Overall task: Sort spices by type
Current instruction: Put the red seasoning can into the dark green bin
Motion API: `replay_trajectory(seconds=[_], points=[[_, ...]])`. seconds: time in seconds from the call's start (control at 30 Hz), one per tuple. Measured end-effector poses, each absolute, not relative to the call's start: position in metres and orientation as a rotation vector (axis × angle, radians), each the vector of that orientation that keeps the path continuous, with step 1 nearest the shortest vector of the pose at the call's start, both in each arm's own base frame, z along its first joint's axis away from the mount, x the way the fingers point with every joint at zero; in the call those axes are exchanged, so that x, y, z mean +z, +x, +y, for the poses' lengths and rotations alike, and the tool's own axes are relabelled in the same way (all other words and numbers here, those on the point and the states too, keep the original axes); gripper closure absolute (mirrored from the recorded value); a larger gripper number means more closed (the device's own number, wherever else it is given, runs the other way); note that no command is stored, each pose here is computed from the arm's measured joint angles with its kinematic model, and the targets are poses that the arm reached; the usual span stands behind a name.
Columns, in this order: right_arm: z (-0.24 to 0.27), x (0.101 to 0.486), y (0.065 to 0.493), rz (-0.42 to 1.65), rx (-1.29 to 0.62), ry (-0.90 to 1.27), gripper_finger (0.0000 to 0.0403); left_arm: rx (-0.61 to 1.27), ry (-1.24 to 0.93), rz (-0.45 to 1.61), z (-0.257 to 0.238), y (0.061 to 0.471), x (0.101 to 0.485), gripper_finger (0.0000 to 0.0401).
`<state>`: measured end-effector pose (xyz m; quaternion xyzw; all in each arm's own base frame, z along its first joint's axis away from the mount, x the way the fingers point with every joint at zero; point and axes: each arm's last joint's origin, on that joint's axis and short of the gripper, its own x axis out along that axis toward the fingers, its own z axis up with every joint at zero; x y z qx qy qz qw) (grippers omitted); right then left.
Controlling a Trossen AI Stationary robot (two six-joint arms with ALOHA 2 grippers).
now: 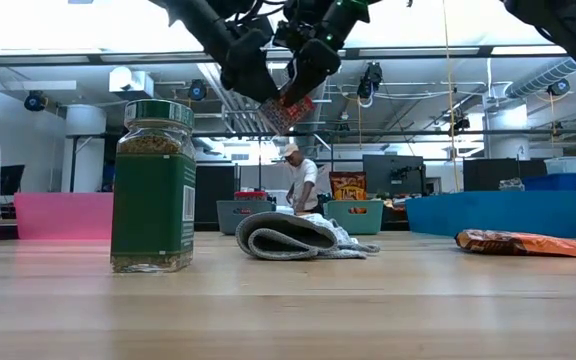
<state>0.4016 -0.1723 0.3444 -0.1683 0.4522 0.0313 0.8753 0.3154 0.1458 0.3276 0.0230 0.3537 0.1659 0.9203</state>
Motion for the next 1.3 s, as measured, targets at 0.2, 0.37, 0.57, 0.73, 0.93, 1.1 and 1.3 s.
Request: replay_trajectory(seconds=[0.2, 0.37, 0.57, 0.73, 0.93, 1.1, 1.3], points=[[-0.172, 0.345, 0.402, 0.924, 0.077, -0.318, 0.0204, 0.324, 0.067, 0.736, 0.148, 0.317, 0.326, 0.0182], [-0.171, 0.345, 0.402, 0.922, 0.078, -0.291, 0.0204, 0.314, 0.068, 0.755, 0.148, 0.314, 0.322, 0.0246], [-0.171, 0.345, 0.402, 0.919, 0.065, -0.272, 0.0204, 0.317, 0.066, 0.746, 0.150, 0.315, 0.321, 0.0246], [-0.171, 0.346, 0.402, 0.917, 0.038, -0.234, 0.0204, 0.323, 0.054, 0.727, 0.155, 0.309, 0.321, 0.0246], [-0.175, 0.359, 0.401, 0.863, -0.055, -0.127, 0.0071, 0.340, -0.049, 0.564, 0.164, 0.280, 0.319, 0.0247], [-0.181, 0.372, 0.396, 0.830, -0.092, -0.081, 0.0028, 0.384, -0.058, 0.493, 0.158, 0.253, 0.321, 0.0252], [-0.201, 0.384, 0.388, 0.723, -0.078, -0.020, 0.0031, 0.435, -0.065, 0.326, 0.152, 0.230, 0.319, 0.0252]])
